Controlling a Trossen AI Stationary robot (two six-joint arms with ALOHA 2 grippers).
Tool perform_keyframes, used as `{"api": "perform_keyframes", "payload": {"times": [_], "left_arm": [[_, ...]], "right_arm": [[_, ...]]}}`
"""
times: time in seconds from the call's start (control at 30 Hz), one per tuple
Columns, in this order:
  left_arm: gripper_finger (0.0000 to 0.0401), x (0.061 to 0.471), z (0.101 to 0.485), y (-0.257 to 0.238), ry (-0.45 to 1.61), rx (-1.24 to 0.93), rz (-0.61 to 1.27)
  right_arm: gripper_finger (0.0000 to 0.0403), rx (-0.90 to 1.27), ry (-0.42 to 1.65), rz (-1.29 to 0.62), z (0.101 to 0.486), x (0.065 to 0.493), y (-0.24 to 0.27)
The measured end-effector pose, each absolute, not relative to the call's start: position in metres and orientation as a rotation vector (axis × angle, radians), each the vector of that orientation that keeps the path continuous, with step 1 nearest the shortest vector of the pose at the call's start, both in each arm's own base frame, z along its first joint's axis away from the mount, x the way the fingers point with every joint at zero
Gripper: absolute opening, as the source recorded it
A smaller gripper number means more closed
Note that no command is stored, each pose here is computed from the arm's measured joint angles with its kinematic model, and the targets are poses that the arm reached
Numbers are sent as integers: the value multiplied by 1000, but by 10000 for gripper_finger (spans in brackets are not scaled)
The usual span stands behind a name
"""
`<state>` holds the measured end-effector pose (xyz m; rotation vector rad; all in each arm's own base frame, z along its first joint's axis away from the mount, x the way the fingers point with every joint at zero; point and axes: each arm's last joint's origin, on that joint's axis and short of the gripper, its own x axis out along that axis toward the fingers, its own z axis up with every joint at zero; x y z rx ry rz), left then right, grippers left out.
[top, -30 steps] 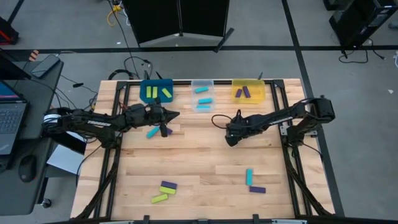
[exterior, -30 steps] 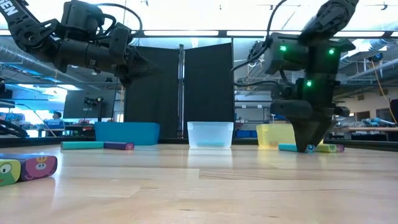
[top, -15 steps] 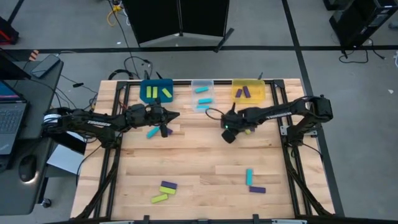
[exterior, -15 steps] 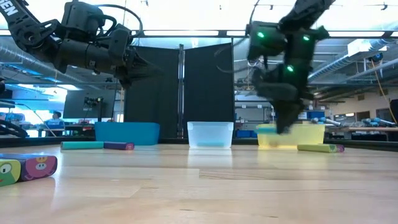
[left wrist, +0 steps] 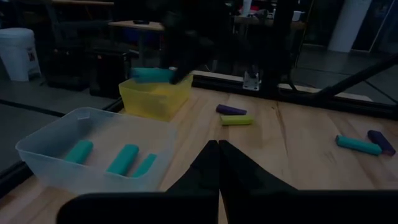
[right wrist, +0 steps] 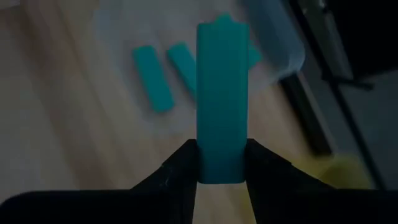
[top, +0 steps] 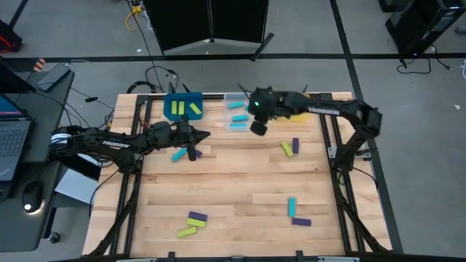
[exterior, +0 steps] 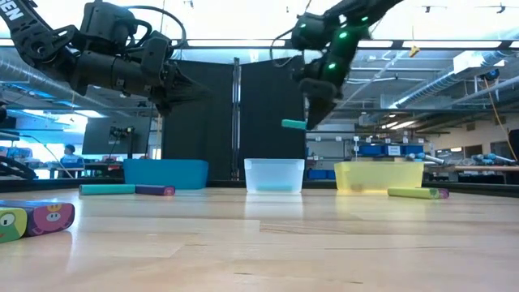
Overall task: Sort blocks
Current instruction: Put the blue block into the transparent bin
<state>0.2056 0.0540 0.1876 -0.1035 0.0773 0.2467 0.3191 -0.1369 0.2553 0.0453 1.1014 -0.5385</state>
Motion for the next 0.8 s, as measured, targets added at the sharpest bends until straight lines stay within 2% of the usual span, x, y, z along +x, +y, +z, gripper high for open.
{"api": "perform_keyframes", "payload": {"times": [0.47,0.8], "left_arm": [[7,206,188,54,78,-97,246],[7,206,187,54,82,-96,246]], "right_arm": [[117,-195,1278,-269,219,390,-198],[117,-184,1340,-205,189,388,-231]]}}
